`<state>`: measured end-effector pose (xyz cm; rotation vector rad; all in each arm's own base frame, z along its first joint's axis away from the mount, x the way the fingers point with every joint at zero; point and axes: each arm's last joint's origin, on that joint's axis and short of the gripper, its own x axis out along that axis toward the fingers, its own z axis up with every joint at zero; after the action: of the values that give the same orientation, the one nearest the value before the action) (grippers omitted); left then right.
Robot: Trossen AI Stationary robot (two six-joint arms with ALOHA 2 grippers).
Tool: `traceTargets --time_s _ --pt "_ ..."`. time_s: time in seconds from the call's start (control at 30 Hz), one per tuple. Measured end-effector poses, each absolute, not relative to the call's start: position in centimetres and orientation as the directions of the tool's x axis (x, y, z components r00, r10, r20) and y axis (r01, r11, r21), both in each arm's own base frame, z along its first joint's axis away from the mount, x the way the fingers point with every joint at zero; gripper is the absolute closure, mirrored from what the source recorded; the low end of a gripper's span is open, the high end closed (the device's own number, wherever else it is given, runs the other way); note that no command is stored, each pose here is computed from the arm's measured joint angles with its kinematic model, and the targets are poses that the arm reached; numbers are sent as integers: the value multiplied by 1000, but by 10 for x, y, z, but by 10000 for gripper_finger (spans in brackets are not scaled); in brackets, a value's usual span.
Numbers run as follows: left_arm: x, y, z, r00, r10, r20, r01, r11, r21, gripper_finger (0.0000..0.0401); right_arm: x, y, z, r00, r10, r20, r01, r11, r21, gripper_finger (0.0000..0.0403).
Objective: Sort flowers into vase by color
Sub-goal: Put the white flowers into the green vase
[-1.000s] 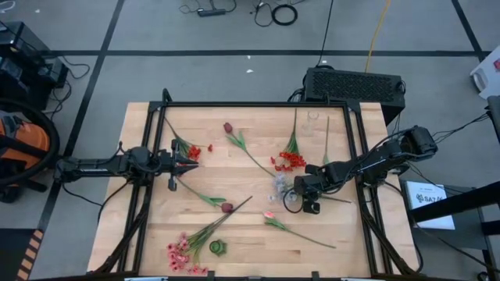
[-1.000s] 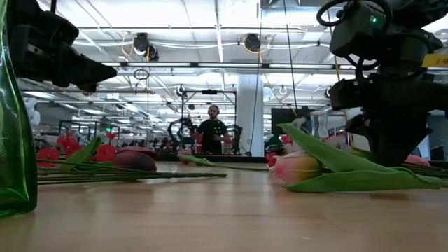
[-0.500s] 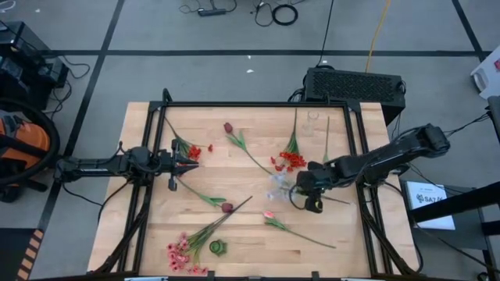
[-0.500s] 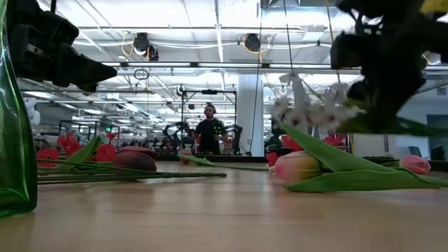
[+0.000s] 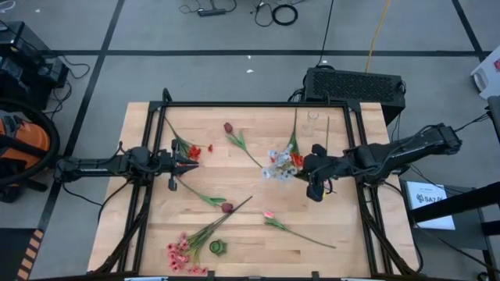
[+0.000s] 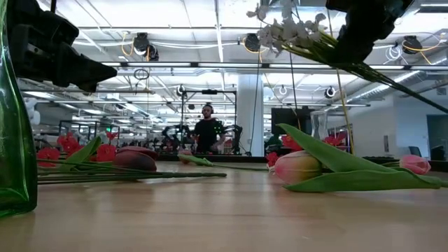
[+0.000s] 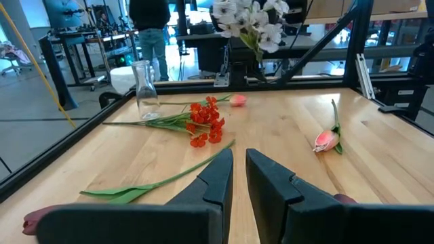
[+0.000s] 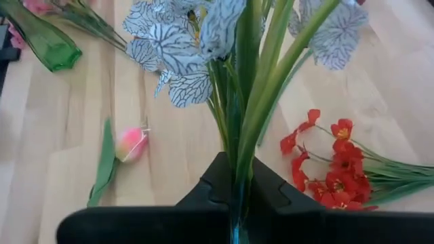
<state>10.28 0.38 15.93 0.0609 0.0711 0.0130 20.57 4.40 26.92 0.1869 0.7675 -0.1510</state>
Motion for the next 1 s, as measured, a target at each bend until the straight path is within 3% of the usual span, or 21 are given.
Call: traceTargets --time_s 0.5,1.0 --pt "103 4 159 997 15 -70 -11 998 61 352 228 50 262 892 -20 -451 111 978 176 398" --pt "103 4 159 997 15 -71 -11 998 61 352 227 49 253 894 -18 -447 98 983 156 398"
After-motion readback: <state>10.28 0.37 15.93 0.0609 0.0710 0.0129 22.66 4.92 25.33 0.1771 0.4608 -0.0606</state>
